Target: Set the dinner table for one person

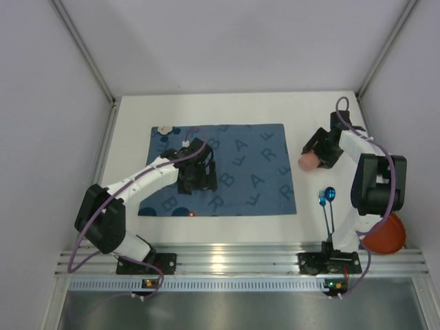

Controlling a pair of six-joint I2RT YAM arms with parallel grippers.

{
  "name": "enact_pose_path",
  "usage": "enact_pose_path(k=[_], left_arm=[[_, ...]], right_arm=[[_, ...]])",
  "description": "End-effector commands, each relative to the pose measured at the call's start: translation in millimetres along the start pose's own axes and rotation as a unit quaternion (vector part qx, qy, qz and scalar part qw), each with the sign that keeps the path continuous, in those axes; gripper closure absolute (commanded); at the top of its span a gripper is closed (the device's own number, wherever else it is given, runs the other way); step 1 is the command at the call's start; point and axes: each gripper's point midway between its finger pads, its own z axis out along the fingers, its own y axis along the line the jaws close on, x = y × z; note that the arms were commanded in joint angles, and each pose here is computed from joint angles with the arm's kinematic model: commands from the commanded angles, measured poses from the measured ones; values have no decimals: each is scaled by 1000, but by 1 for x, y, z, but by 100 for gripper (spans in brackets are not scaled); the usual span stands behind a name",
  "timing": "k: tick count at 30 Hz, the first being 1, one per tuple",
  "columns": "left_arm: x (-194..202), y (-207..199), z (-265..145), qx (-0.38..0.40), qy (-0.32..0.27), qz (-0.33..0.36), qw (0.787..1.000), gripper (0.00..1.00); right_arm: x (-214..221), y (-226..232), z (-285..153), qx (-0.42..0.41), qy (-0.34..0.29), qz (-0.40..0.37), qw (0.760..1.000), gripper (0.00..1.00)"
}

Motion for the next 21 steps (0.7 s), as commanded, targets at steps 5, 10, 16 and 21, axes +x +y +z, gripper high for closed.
enact_pose_path(k=[5, 10, 16, 21], left_arm=[[-22, -17, 10, 24, -42, -11, 999, 7], [-30, -28, 21, 31, -37, -10, 999, 7], [-41, -39, 24, 36, -36, -4, 999, 7], [-43, -40, 24, 33, -34, 3, 999, 7]], right_arm=[[66, 107, -50, -147, 49, -95, 983, 46], [147, 150, -58, -180, 102, -153, 966, 34], [182, 157, -51, -178, 133, -193, 956, 0], [180, 177, -64, -219, 138, -225, 939, 0]])
